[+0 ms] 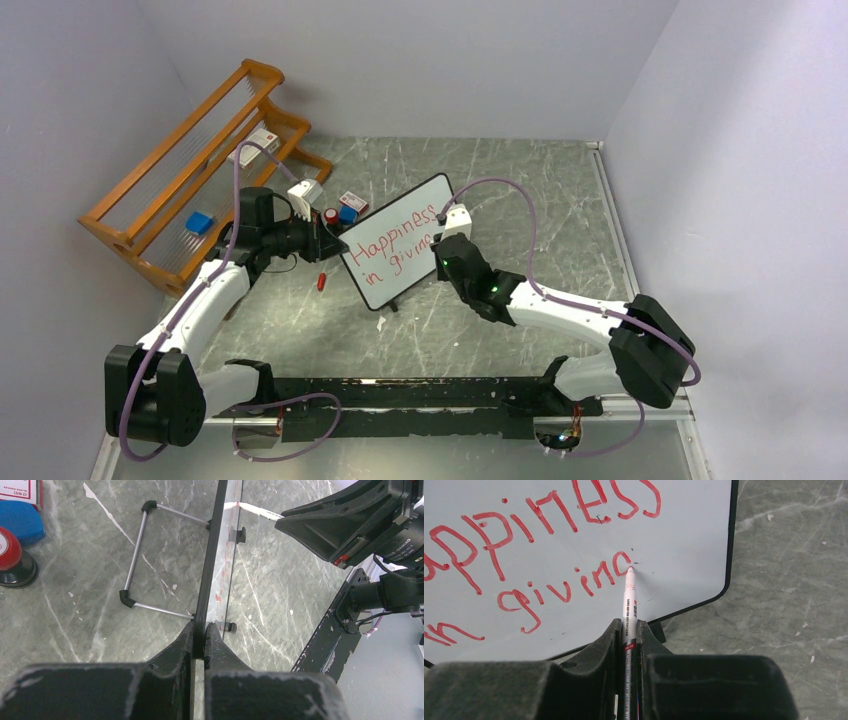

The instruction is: Write a sentence on the whiteboard

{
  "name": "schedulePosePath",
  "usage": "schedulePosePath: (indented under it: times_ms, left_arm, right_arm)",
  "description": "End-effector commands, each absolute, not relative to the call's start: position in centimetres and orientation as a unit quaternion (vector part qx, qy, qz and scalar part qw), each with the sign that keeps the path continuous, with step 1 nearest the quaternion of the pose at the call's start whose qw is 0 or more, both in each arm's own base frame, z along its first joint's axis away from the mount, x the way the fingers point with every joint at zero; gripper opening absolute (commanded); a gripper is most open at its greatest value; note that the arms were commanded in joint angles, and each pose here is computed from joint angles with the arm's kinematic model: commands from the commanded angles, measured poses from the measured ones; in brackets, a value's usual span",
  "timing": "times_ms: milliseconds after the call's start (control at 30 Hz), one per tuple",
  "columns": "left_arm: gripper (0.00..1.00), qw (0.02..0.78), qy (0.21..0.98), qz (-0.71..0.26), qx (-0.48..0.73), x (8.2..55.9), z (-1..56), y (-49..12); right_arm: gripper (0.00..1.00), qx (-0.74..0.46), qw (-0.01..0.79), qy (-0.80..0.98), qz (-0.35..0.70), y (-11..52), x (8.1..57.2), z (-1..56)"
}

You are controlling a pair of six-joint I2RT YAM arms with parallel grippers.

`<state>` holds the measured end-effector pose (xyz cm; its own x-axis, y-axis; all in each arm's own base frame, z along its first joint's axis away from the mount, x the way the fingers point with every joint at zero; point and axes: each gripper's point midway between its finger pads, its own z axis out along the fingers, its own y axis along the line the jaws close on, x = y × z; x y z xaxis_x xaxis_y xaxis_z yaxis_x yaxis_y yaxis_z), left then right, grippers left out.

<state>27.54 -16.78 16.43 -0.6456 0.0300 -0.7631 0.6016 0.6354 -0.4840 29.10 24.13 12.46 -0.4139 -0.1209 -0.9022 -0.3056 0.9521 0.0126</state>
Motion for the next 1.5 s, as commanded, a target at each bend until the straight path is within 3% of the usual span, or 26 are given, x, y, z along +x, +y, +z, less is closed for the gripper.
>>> schedulePosePath:
  times_ms: [0,1467]
  left_arm:
    - [0.05,0.330,0.869,-0.324,0.174,26.8,12.2,-14.8]
    - [0.05,0.331,0.870,-0.322,0.173,26.9,12.2,-14.8]
  right_arm:
    - [0.00,-0.111,0.550,0.822,0.094,24.6,30.4,14.4]
    - [0.00,-0.128,0.489,0.858,0.090,23.5,28.0,10.1]
